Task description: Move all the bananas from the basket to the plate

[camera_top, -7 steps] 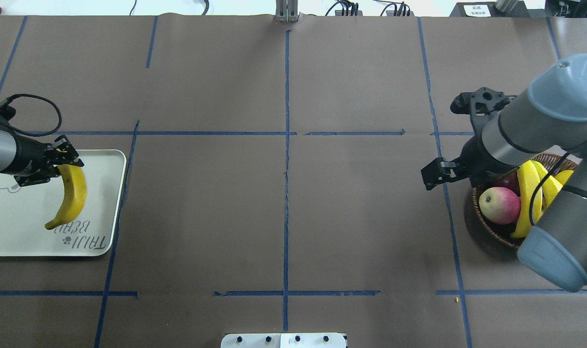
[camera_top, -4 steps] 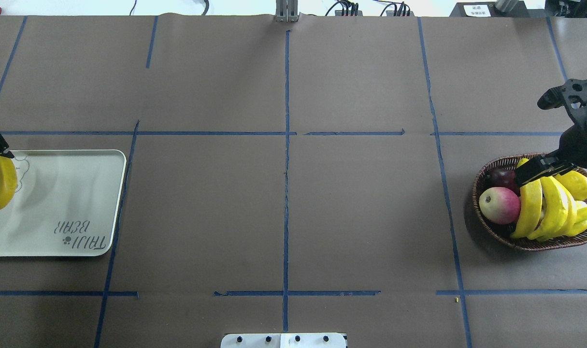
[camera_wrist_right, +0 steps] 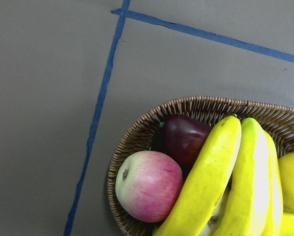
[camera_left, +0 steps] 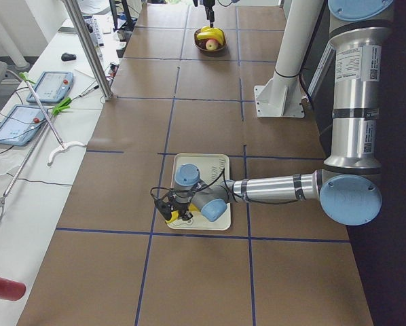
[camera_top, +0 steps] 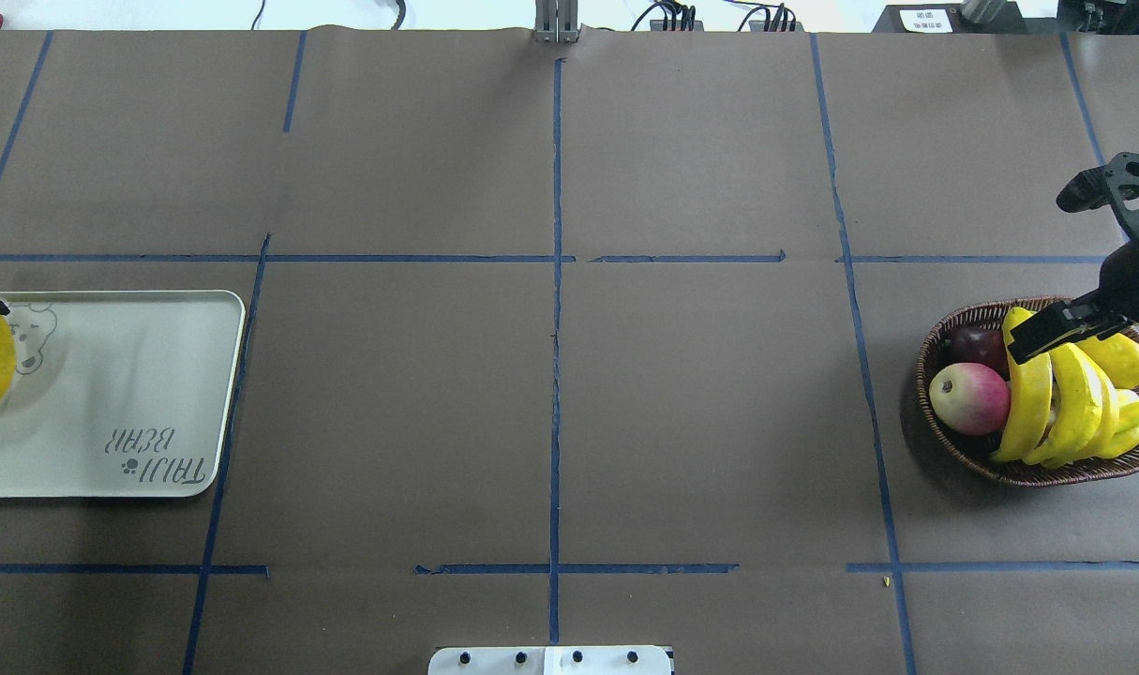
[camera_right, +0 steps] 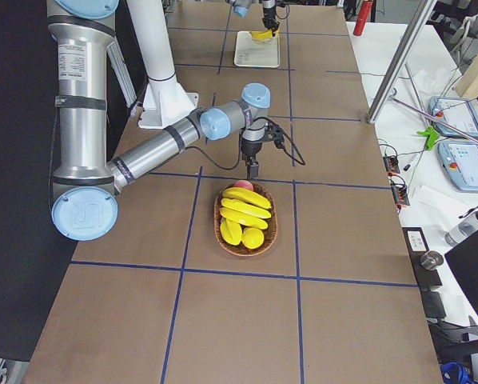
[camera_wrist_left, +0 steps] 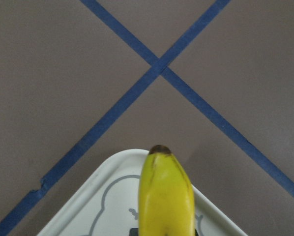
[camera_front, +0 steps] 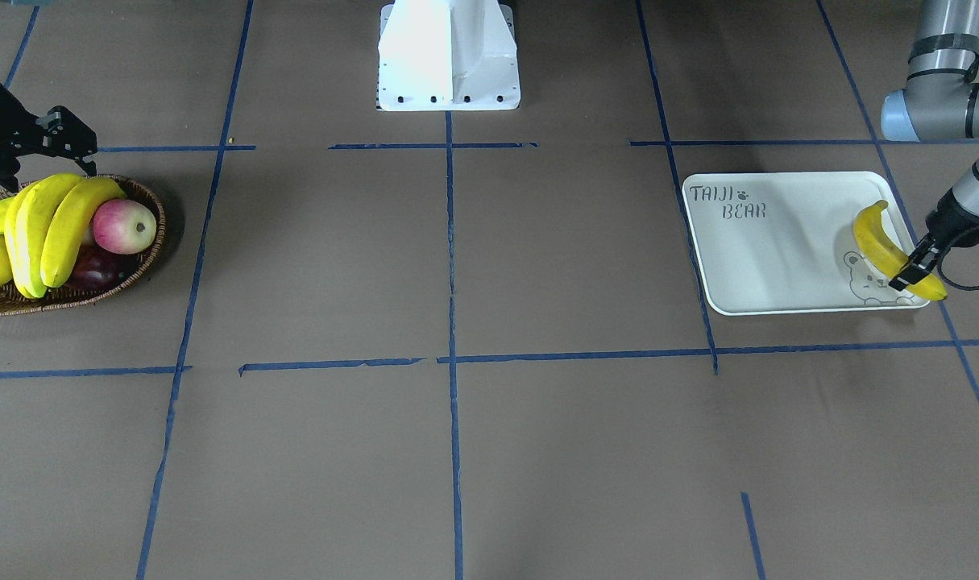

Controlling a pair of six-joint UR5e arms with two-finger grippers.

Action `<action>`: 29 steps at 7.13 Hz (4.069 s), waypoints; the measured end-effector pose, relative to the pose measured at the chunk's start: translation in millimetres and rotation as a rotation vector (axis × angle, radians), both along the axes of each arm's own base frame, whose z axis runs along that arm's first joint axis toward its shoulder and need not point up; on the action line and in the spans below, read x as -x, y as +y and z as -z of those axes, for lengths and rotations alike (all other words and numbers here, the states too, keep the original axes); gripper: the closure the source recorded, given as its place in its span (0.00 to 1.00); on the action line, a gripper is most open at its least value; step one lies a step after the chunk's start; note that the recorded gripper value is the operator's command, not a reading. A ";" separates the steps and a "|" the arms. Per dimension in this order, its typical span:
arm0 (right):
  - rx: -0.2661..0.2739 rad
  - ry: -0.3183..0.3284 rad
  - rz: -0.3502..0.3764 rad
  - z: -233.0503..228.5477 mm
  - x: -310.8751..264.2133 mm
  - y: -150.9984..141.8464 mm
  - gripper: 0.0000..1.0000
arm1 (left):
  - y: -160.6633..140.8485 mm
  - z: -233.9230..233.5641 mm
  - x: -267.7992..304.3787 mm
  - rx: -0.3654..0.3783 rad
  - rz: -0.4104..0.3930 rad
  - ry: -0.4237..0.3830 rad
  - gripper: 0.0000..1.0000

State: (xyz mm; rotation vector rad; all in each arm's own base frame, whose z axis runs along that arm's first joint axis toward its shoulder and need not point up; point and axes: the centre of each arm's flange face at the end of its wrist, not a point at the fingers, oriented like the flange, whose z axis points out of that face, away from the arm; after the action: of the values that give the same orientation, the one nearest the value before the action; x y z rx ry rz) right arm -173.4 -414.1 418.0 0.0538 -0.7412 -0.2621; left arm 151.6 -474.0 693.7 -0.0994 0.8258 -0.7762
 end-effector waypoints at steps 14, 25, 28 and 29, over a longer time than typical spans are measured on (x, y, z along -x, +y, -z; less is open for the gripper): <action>0.028 0.008 -0.282 -90.8 -0.7 67.6 0.18 | -7.7 134.4 45.3 -0.229 -0.025 0.210 0.00; 0.002 0.197 -0.224 -56.7 67.0 68.1 0.31 | 2.3 118.9 40.4 -0.201 -0.038 0.198 0.00; -0.020 0.231 -0.219 -62.8 79.4 65.7 0.32 | 2.4 116.5 40.1 -0.197 -0.038 0.196 0.00; -0.026 0.248 -0.222 -67.7 79.4 65.6 0.35 | 2.4 116.2 40.1 -0.196 -0.038 0.196 0.00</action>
State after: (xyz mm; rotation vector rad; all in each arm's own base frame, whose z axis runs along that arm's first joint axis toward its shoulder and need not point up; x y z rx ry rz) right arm -252.8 -348.6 485.7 0.1254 -0.4802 -0.0647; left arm 111.5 -471.6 577.5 -0.0160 1.0791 -0.6524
